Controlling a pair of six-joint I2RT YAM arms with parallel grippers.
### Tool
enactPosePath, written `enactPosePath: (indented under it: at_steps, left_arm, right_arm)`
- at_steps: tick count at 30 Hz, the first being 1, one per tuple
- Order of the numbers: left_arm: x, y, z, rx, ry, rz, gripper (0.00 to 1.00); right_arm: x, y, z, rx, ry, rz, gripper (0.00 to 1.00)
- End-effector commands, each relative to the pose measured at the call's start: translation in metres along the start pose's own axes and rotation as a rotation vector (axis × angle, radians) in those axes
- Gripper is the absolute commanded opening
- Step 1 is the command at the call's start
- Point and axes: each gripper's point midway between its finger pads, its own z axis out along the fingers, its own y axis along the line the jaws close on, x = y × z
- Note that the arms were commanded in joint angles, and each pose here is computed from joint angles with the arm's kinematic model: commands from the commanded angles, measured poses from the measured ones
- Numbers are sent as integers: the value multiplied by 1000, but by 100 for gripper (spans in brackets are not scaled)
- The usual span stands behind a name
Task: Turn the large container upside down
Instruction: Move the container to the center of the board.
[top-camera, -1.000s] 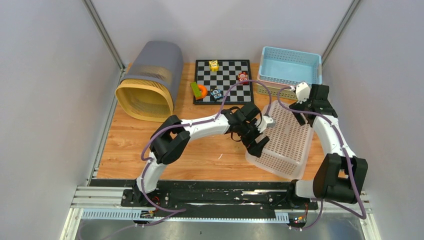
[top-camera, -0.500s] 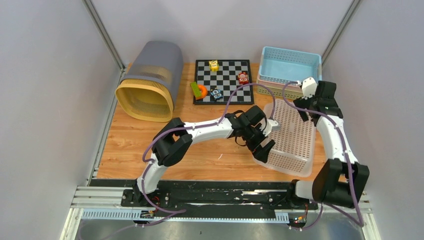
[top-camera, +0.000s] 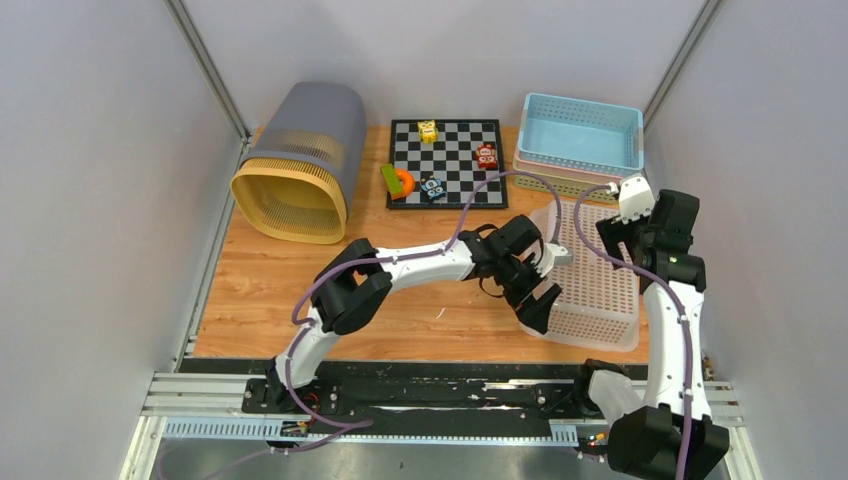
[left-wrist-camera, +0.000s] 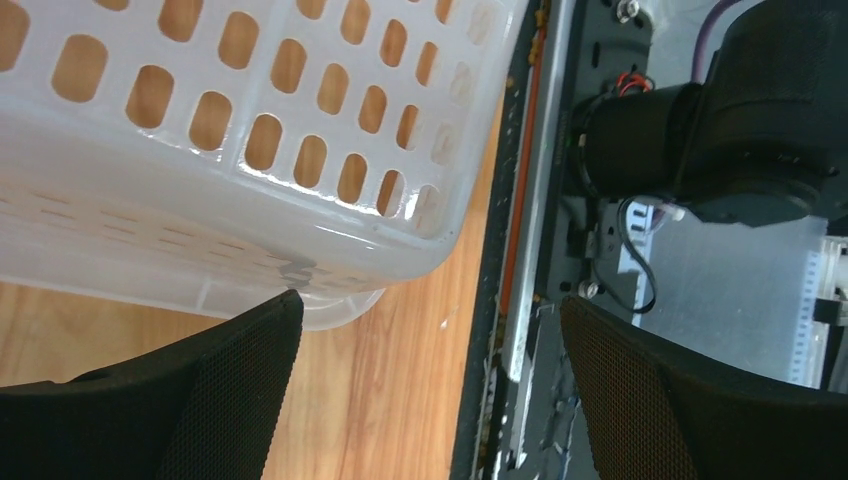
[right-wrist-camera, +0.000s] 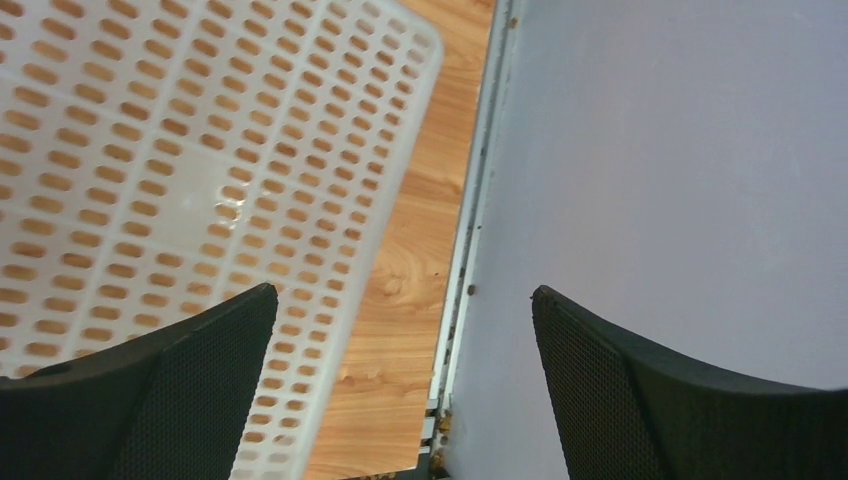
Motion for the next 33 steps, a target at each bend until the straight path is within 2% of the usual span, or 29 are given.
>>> enactPosePath:
  at_steps: [1,5,8,11,16,20,23,33]
  left_arm:
    - [-17,-16,18,72,-28,25,100]
    - [-27,-26,19,112,-35,34,100]
    - [-37,-25,-1,64,-39,78,100]
    - [-54,-18,-46,20,-106,107,100]
    - [-60,12,-142,-107,-184,194,100]
    - [-37,44,-217,-231,-167,176,100]
    - [-8,62,-254,-294,-163,153,100]
    - [81,76,-322,-430,-195,139,100]
  right_arm:
    - [15,23,0,-92,24,51,100]
    - [1,34,-2,-161,-20,111,99]
    - [-21,51,-7,-268,-116,169,97]
    - [-46,66,-16,-351,-185,204,95]
    - [-75,78,-20,-362,-237,164,95]
    - [-89,101,-8,-351,-234,71,95]
    - [-89,120,9,-343,-212,19,95]
    - [-50,143,48,-306,-65,-73,95]
